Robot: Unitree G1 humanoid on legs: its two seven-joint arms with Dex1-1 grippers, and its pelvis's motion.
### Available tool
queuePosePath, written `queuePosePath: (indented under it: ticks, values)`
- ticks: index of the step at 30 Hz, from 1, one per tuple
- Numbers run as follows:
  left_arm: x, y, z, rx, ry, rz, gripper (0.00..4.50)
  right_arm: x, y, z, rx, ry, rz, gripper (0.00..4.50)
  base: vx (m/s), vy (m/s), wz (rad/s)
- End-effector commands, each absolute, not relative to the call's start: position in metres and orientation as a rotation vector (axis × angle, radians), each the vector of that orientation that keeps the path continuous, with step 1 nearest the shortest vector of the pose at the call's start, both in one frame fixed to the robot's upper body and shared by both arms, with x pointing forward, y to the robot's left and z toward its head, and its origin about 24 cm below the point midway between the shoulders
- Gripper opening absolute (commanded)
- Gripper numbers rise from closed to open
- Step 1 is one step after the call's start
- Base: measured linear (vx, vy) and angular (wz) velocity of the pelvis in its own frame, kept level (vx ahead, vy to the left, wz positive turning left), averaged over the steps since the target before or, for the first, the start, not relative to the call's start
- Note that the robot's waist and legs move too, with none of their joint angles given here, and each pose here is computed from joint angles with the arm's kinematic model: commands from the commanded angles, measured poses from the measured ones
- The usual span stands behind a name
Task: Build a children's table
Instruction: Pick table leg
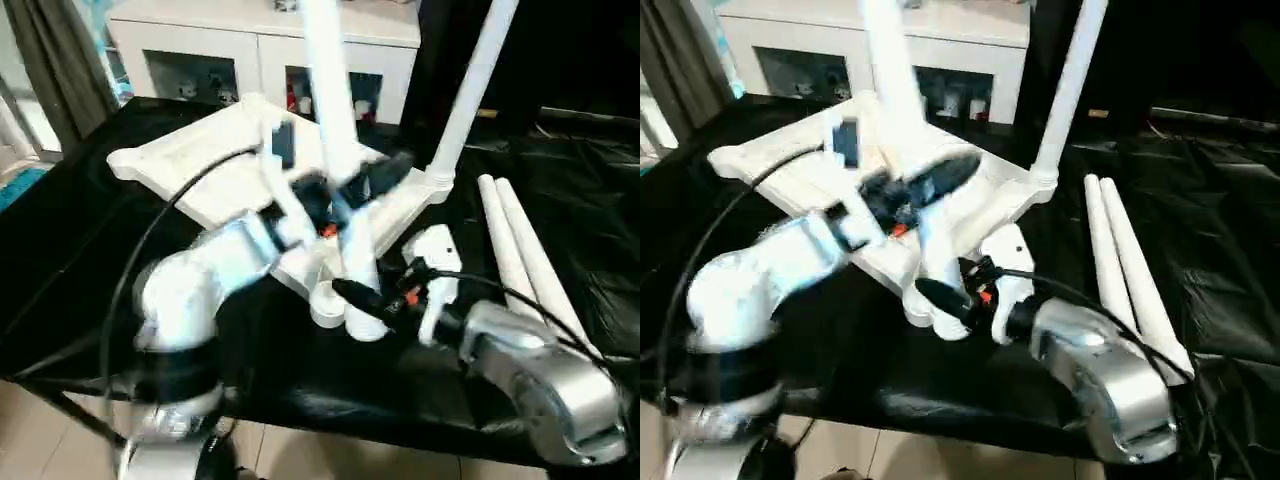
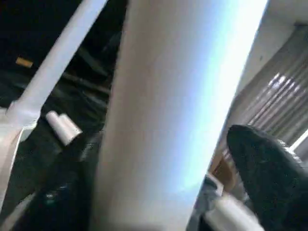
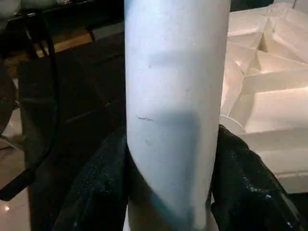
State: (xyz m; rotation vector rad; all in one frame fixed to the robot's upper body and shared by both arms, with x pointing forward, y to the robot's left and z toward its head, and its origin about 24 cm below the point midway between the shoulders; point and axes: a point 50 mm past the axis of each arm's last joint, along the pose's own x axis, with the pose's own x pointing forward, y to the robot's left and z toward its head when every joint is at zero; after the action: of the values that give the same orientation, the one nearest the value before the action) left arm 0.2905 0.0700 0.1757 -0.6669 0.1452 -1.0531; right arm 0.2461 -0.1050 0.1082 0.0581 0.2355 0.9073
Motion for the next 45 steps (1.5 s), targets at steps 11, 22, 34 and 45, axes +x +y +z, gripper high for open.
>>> queuePosePath:
  ticks: [11,22,34,45]
  values:
    - [0.287,0.069,0.171,-0.632,0.183,-1.022,3.29,0.249,-0.105,0.120,0.086,0.218,0.855,1.90,0.000,0.000,0.00]
    - [0.292,0.075,0.166,-0.620,0.197,-0.940,2.20,0.254,-0.106,0.120,0.078,0.220,0.839,1.90,0.000,0.000,0.00]
    - [0.301,0.080,0.168,-0.555,0.187,-0.889,2.00,0.262,-0.102,0.125,0.042,0.164,0.835,1.90,0.000,0.000,0.00]
    - [0.315,0.089,0.169,-0.515,0.183,-0.859,1.90,0.265,-0.114,0.138,0.159,0.135,0.891,3.18,0.000,0.000,0.00]
